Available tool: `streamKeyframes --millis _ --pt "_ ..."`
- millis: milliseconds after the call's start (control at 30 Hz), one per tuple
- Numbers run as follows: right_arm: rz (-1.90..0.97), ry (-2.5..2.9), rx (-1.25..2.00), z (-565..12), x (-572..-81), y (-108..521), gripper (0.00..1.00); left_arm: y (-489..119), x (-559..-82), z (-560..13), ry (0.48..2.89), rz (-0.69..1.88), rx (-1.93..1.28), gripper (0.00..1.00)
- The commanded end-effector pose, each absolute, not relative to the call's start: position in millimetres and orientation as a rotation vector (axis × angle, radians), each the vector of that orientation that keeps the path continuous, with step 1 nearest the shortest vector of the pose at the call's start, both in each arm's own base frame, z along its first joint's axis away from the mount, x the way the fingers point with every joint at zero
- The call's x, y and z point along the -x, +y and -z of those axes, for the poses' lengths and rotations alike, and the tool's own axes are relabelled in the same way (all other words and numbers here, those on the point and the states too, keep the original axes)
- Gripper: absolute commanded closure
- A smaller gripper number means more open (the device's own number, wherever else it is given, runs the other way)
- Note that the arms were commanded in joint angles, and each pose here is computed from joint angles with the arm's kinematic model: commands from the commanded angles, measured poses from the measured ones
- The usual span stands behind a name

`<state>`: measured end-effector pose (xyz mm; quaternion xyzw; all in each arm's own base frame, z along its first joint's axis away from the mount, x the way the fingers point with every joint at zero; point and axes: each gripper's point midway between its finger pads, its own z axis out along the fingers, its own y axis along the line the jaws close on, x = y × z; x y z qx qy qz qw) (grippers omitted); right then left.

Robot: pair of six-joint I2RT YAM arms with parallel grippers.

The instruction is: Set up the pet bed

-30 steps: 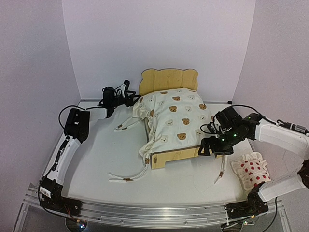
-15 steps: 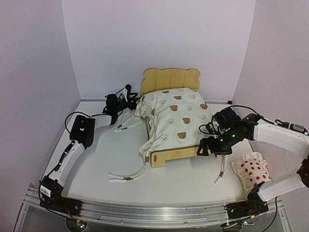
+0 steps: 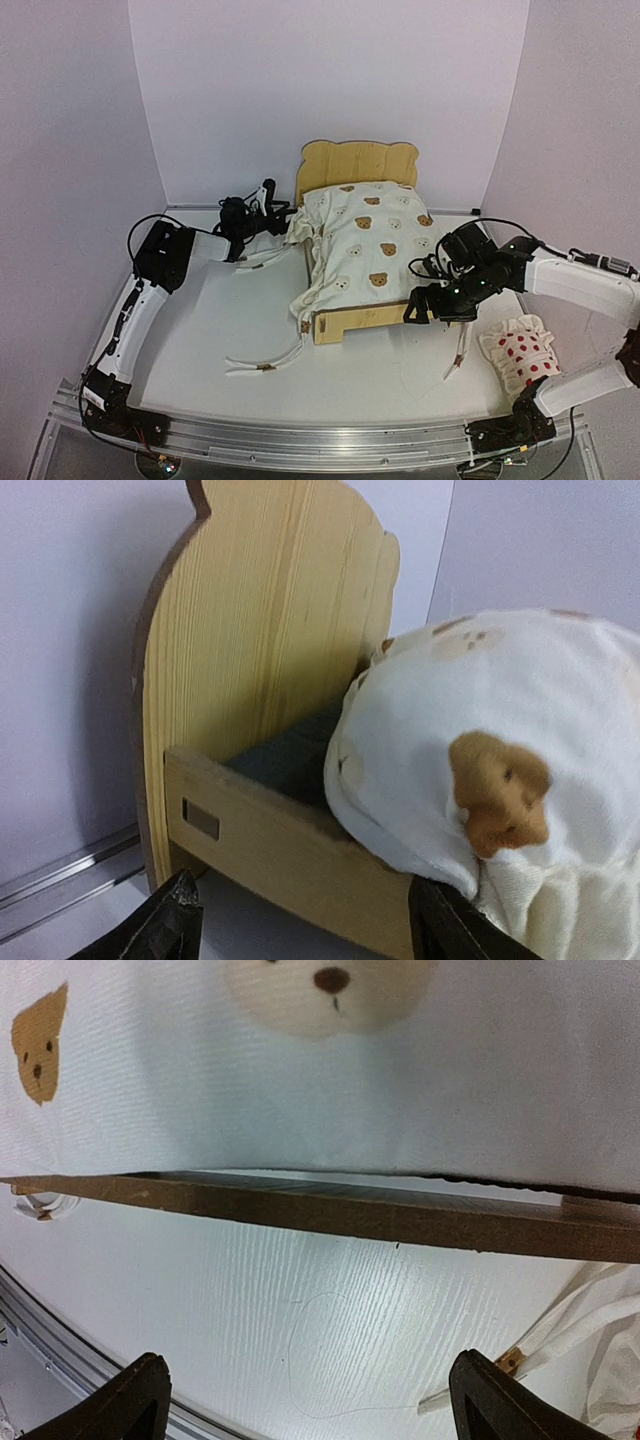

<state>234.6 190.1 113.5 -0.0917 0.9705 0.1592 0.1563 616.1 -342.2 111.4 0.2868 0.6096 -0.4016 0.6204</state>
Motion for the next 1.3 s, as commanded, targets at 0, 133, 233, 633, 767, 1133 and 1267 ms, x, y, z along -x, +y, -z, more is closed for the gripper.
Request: streamKeyframes --millis 0,133,233,633,767,1133,1267 --pt "-0.516 2.707 0.254 -136 -241 198 0.02 -333 -614 -236 1.320 0.861 -0.518 0.21" --pt "-0.538 2.700 0.248 -140 -239 200 0.02 -308 -639 -247 1.470 0.781 -0.360 0.17" --pt "-0.548 2.691 0.238 -143 -238 199 0.02 -292 -645 -242 1.625 0.802 -0.235 0.21" --pt "-0.577 2.683 0.213 -147 -234 198 0.02 -308 -570 -183 2.094 1.278 -0.010 0.14" --pt "-0.573 2.681 0.207 -146 -231 196 0.02 -315 -542 -162 2.180 1.431 0.026 0.13" --pt "-0.581 2.677 0.199 -146 -228 194 0.02 -335 -499 -134 2.165 1.732 -0.085 0.16" --pt "-0.577 2.671 0.197 -146 -228 192 0.02 -349 -490 -135 2.127 1.802 -0.120 0.18"
